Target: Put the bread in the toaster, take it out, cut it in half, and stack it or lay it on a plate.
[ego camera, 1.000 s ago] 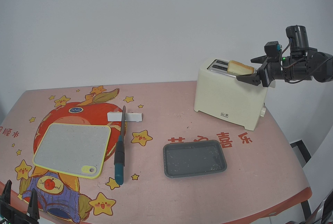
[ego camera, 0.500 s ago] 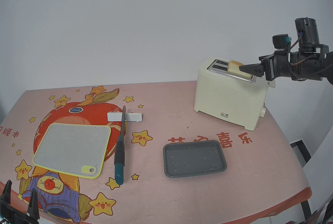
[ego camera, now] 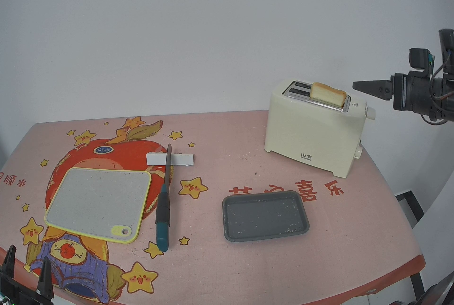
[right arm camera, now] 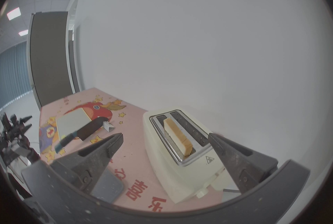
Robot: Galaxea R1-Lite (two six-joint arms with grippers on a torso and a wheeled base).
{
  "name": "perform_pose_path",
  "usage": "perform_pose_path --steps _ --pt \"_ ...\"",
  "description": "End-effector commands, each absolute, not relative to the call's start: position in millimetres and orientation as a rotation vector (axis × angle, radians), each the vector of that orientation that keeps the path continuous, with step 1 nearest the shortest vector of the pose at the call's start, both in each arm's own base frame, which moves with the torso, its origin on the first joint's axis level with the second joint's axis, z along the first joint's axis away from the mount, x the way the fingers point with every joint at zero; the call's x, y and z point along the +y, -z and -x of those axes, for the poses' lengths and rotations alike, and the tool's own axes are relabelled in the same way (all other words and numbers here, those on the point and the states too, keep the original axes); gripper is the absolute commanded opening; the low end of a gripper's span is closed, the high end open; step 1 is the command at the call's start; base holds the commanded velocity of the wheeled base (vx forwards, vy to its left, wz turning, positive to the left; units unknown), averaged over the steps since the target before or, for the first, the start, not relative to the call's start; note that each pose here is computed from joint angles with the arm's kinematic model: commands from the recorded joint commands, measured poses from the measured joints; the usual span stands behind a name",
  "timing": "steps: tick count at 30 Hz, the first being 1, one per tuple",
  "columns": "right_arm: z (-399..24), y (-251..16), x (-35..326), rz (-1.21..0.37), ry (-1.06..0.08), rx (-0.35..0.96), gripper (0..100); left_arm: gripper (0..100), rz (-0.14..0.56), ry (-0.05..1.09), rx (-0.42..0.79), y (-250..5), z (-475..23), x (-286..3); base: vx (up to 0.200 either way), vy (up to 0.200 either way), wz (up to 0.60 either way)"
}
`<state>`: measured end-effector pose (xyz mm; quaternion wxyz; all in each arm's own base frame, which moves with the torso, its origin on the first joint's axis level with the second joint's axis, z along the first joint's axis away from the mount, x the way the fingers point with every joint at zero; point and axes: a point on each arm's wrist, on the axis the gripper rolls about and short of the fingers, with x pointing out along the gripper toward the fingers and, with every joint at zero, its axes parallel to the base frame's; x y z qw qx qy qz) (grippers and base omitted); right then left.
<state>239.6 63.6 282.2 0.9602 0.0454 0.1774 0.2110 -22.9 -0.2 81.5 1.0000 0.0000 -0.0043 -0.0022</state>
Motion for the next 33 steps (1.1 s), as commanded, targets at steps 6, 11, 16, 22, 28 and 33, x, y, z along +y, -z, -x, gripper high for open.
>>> perform_pose_path --steps 6,11,16,22,28,33 --pt "-207.2 -271.3 49.9 -0.096 -0.402 0.302 100 100 0.000 0.005 0.002 -76.5 22.1 -0.2 0.000 0.000 0.00" --pt "-205.6 -256.1 45.8 -0.103 -0.386 0.260 100 100 0.000 0.005 0.002 -76.5 22.1 -0.2 0.000 0.000 0.00" --pt "-211.0 -251.7 34.2 -0.111 -0.329 0.177 100 100 0.000 0.005 0.002 -76.5 22.1 -0.2 0.000 0.000 0.00" --pt "-207.2 -258.1 31.8 -0.103 -0.290 0.127 100 100 0.000 0.006 0.003 -76.3 22.1 -0.2 0.000 0.000 0.00" --pt "-203.4 -260.7 26.7 -0.106 -0.265 0.123 100 100 0.000 0.005 0.003 -76.3 22.1 -0.2 0.000 0.000 0.00" --pt "-205.8 -257.8 25.8 -0.106 -0.249 0.136 100 100 0.000 0.005 0.003 -76.3 22.1 -0.2 0.000 0.000 0.00"
